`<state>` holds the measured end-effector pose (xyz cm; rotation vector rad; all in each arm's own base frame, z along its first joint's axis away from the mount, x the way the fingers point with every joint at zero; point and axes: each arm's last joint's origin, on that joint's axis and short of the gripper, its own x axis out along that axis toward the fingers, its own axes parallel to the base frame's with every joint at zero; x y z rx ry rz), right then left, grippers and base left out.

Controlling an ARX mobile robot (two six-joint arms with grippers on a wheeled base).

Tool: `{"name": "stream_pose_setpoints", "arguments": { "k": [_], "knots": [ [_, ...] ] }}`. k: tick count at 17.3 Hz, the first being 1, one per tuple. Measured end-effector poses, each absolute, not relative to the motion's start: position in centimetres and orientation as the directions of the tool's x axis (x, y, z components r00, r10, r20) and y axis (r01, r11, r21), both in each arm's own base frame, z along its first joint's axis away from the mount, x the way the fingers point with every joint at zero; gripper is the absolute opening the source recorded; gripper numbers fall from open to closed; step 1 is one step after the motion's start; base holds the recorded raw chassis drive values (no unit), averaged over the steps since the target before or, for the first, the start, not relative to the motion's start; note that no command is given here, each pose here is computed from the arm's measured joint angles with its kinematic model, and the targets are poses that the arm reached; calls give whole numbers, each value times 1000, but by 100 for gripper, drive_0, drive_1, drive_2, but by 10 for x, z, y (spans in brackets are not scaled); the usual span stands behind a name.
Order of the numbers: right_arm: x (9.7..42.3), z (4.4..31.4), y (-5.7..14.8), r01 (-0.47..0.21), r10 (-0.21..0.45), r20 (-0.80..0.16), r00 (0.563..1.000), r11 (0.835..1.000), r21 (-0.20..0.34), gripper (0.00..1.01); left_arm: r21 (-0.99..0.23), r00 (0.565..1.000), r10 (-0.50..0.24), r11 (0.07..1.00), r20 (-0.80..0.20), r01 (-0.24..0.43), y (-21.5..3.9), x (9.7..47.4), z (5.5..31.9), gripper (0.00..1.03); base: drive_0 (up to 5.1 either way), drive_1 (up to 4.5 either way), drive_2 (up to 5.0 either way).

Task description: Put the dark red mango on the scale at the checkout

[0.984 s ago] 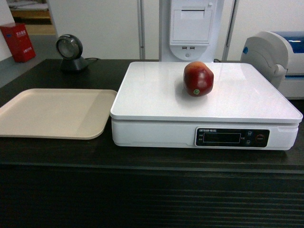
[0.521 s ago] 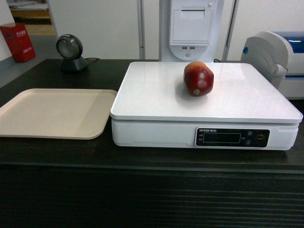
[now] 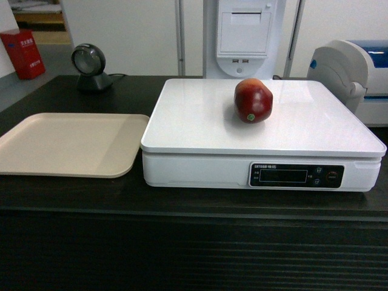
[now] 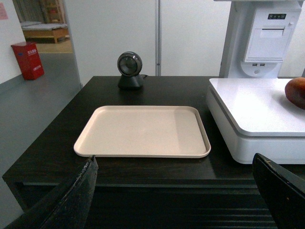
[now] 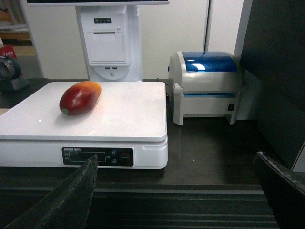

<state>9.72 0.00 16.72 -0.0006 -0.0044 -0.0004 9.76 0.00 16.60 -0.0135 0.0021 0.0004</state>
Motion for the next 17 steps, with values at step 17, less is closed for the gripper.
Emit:
{"name": "stream_pose_setpoints", "arguments": {
  "k": [17],
  "knots": [
    [97,167,0,1,-1,5,1000,1000,-1,98,-10,1000,0,1000,-2,0,0,98,166,98,0,0,0]
  ]
}}
